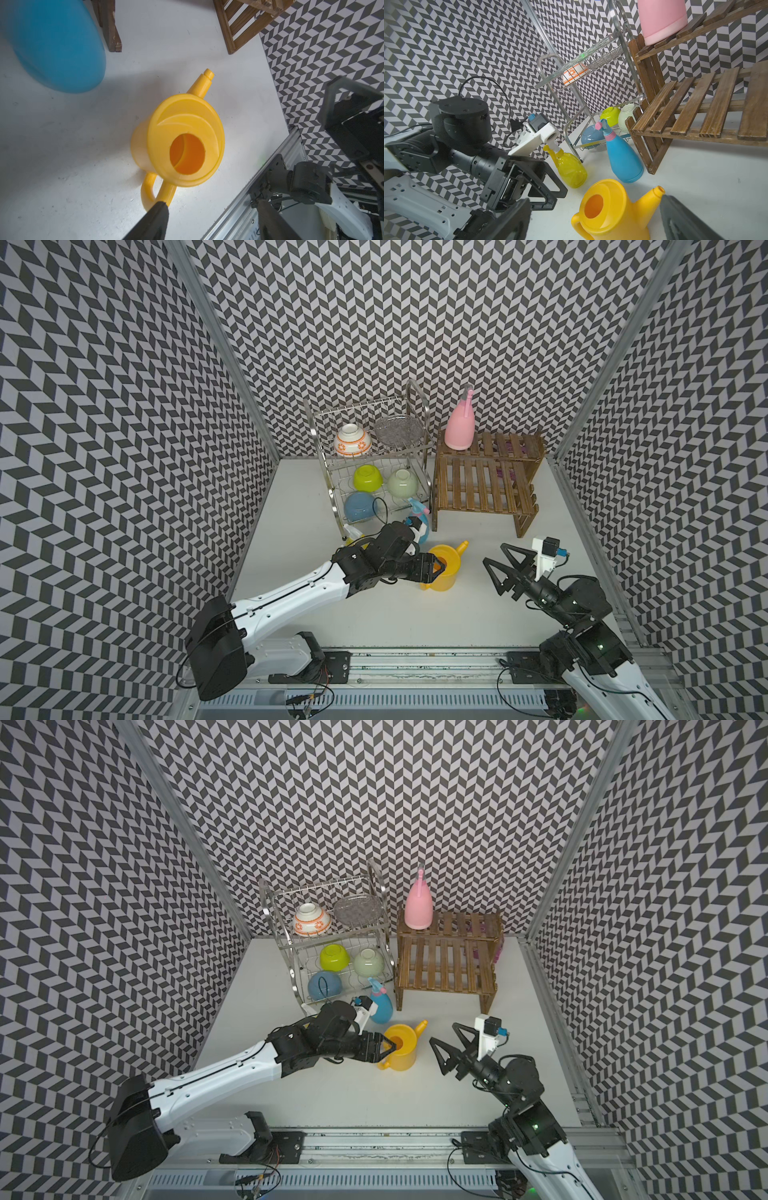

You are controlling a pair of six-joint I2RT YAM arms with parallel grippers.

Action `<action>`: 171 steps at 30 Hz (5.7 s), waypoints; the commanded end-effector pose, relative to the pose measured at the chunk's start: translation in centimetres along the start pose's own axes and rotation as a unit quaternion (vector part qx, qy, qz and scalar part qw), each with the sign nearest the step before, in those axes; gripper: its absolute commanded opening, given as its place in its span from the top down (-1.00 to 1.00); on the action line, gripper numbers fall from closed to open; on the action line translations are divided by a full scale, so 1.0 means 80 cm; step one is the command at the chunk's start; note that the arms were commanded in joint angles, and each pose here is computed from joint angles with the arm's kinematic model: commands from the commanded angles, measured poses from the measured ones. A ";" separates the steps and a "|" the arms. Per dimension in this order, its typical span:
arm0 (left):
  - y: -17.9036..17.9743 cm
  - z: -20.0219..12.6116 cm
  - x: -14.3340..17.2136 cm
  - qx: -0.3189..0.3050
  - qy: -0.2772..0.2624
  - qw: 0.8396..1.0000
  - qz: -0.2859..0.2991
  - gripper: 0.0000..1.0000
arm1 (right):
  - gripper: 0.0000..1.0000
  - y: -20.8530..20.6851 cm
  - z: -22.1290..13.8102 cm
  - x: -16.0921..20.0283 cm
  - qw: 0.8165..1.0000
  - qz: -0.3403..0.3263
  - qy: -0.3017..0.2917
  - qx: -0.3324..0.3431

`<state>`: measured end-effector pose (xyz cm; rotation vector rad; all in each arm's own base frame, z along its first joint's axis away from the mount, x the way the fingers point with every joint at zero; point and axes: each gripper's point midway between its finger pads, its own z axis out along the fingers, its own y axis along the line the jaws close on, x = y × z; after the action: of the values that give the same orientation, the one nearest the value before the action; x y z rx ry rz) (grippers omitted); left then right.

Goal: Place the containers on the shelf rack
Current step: 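Pick up a container from the center of the board, then place the container on the shelf.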

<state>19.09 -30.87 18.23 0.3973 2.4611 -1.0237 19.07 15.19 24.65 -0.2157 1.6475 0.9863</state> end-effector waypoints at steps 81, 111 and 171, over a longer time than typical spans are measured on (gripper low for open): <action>-0.042 -0.173 -0.093 0.038 -0.346 0.933 0.093 -0.91 | 0.37 -0.051 0.072 0.179 0.895 0.023 0.261 0.361; -0.040 -0.210 -0.104 0.047 -0.407 0.909 0.075 -0.89 | 1.00 0.062 0.013 -0.016 0.993 -0.070 0.068 0.073; -0.056 -0.204 -0.078 0.108 -0.371 0.915 0.118 -1.00 | 0.65 -0.174 0.143 -0.318 0.896 -0.162 0.106 0.400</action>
<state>17.64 -22.70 34.24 0.2885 1.5928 -1.1029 43.60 6.08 36.96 -0.0505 2.1044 0.0120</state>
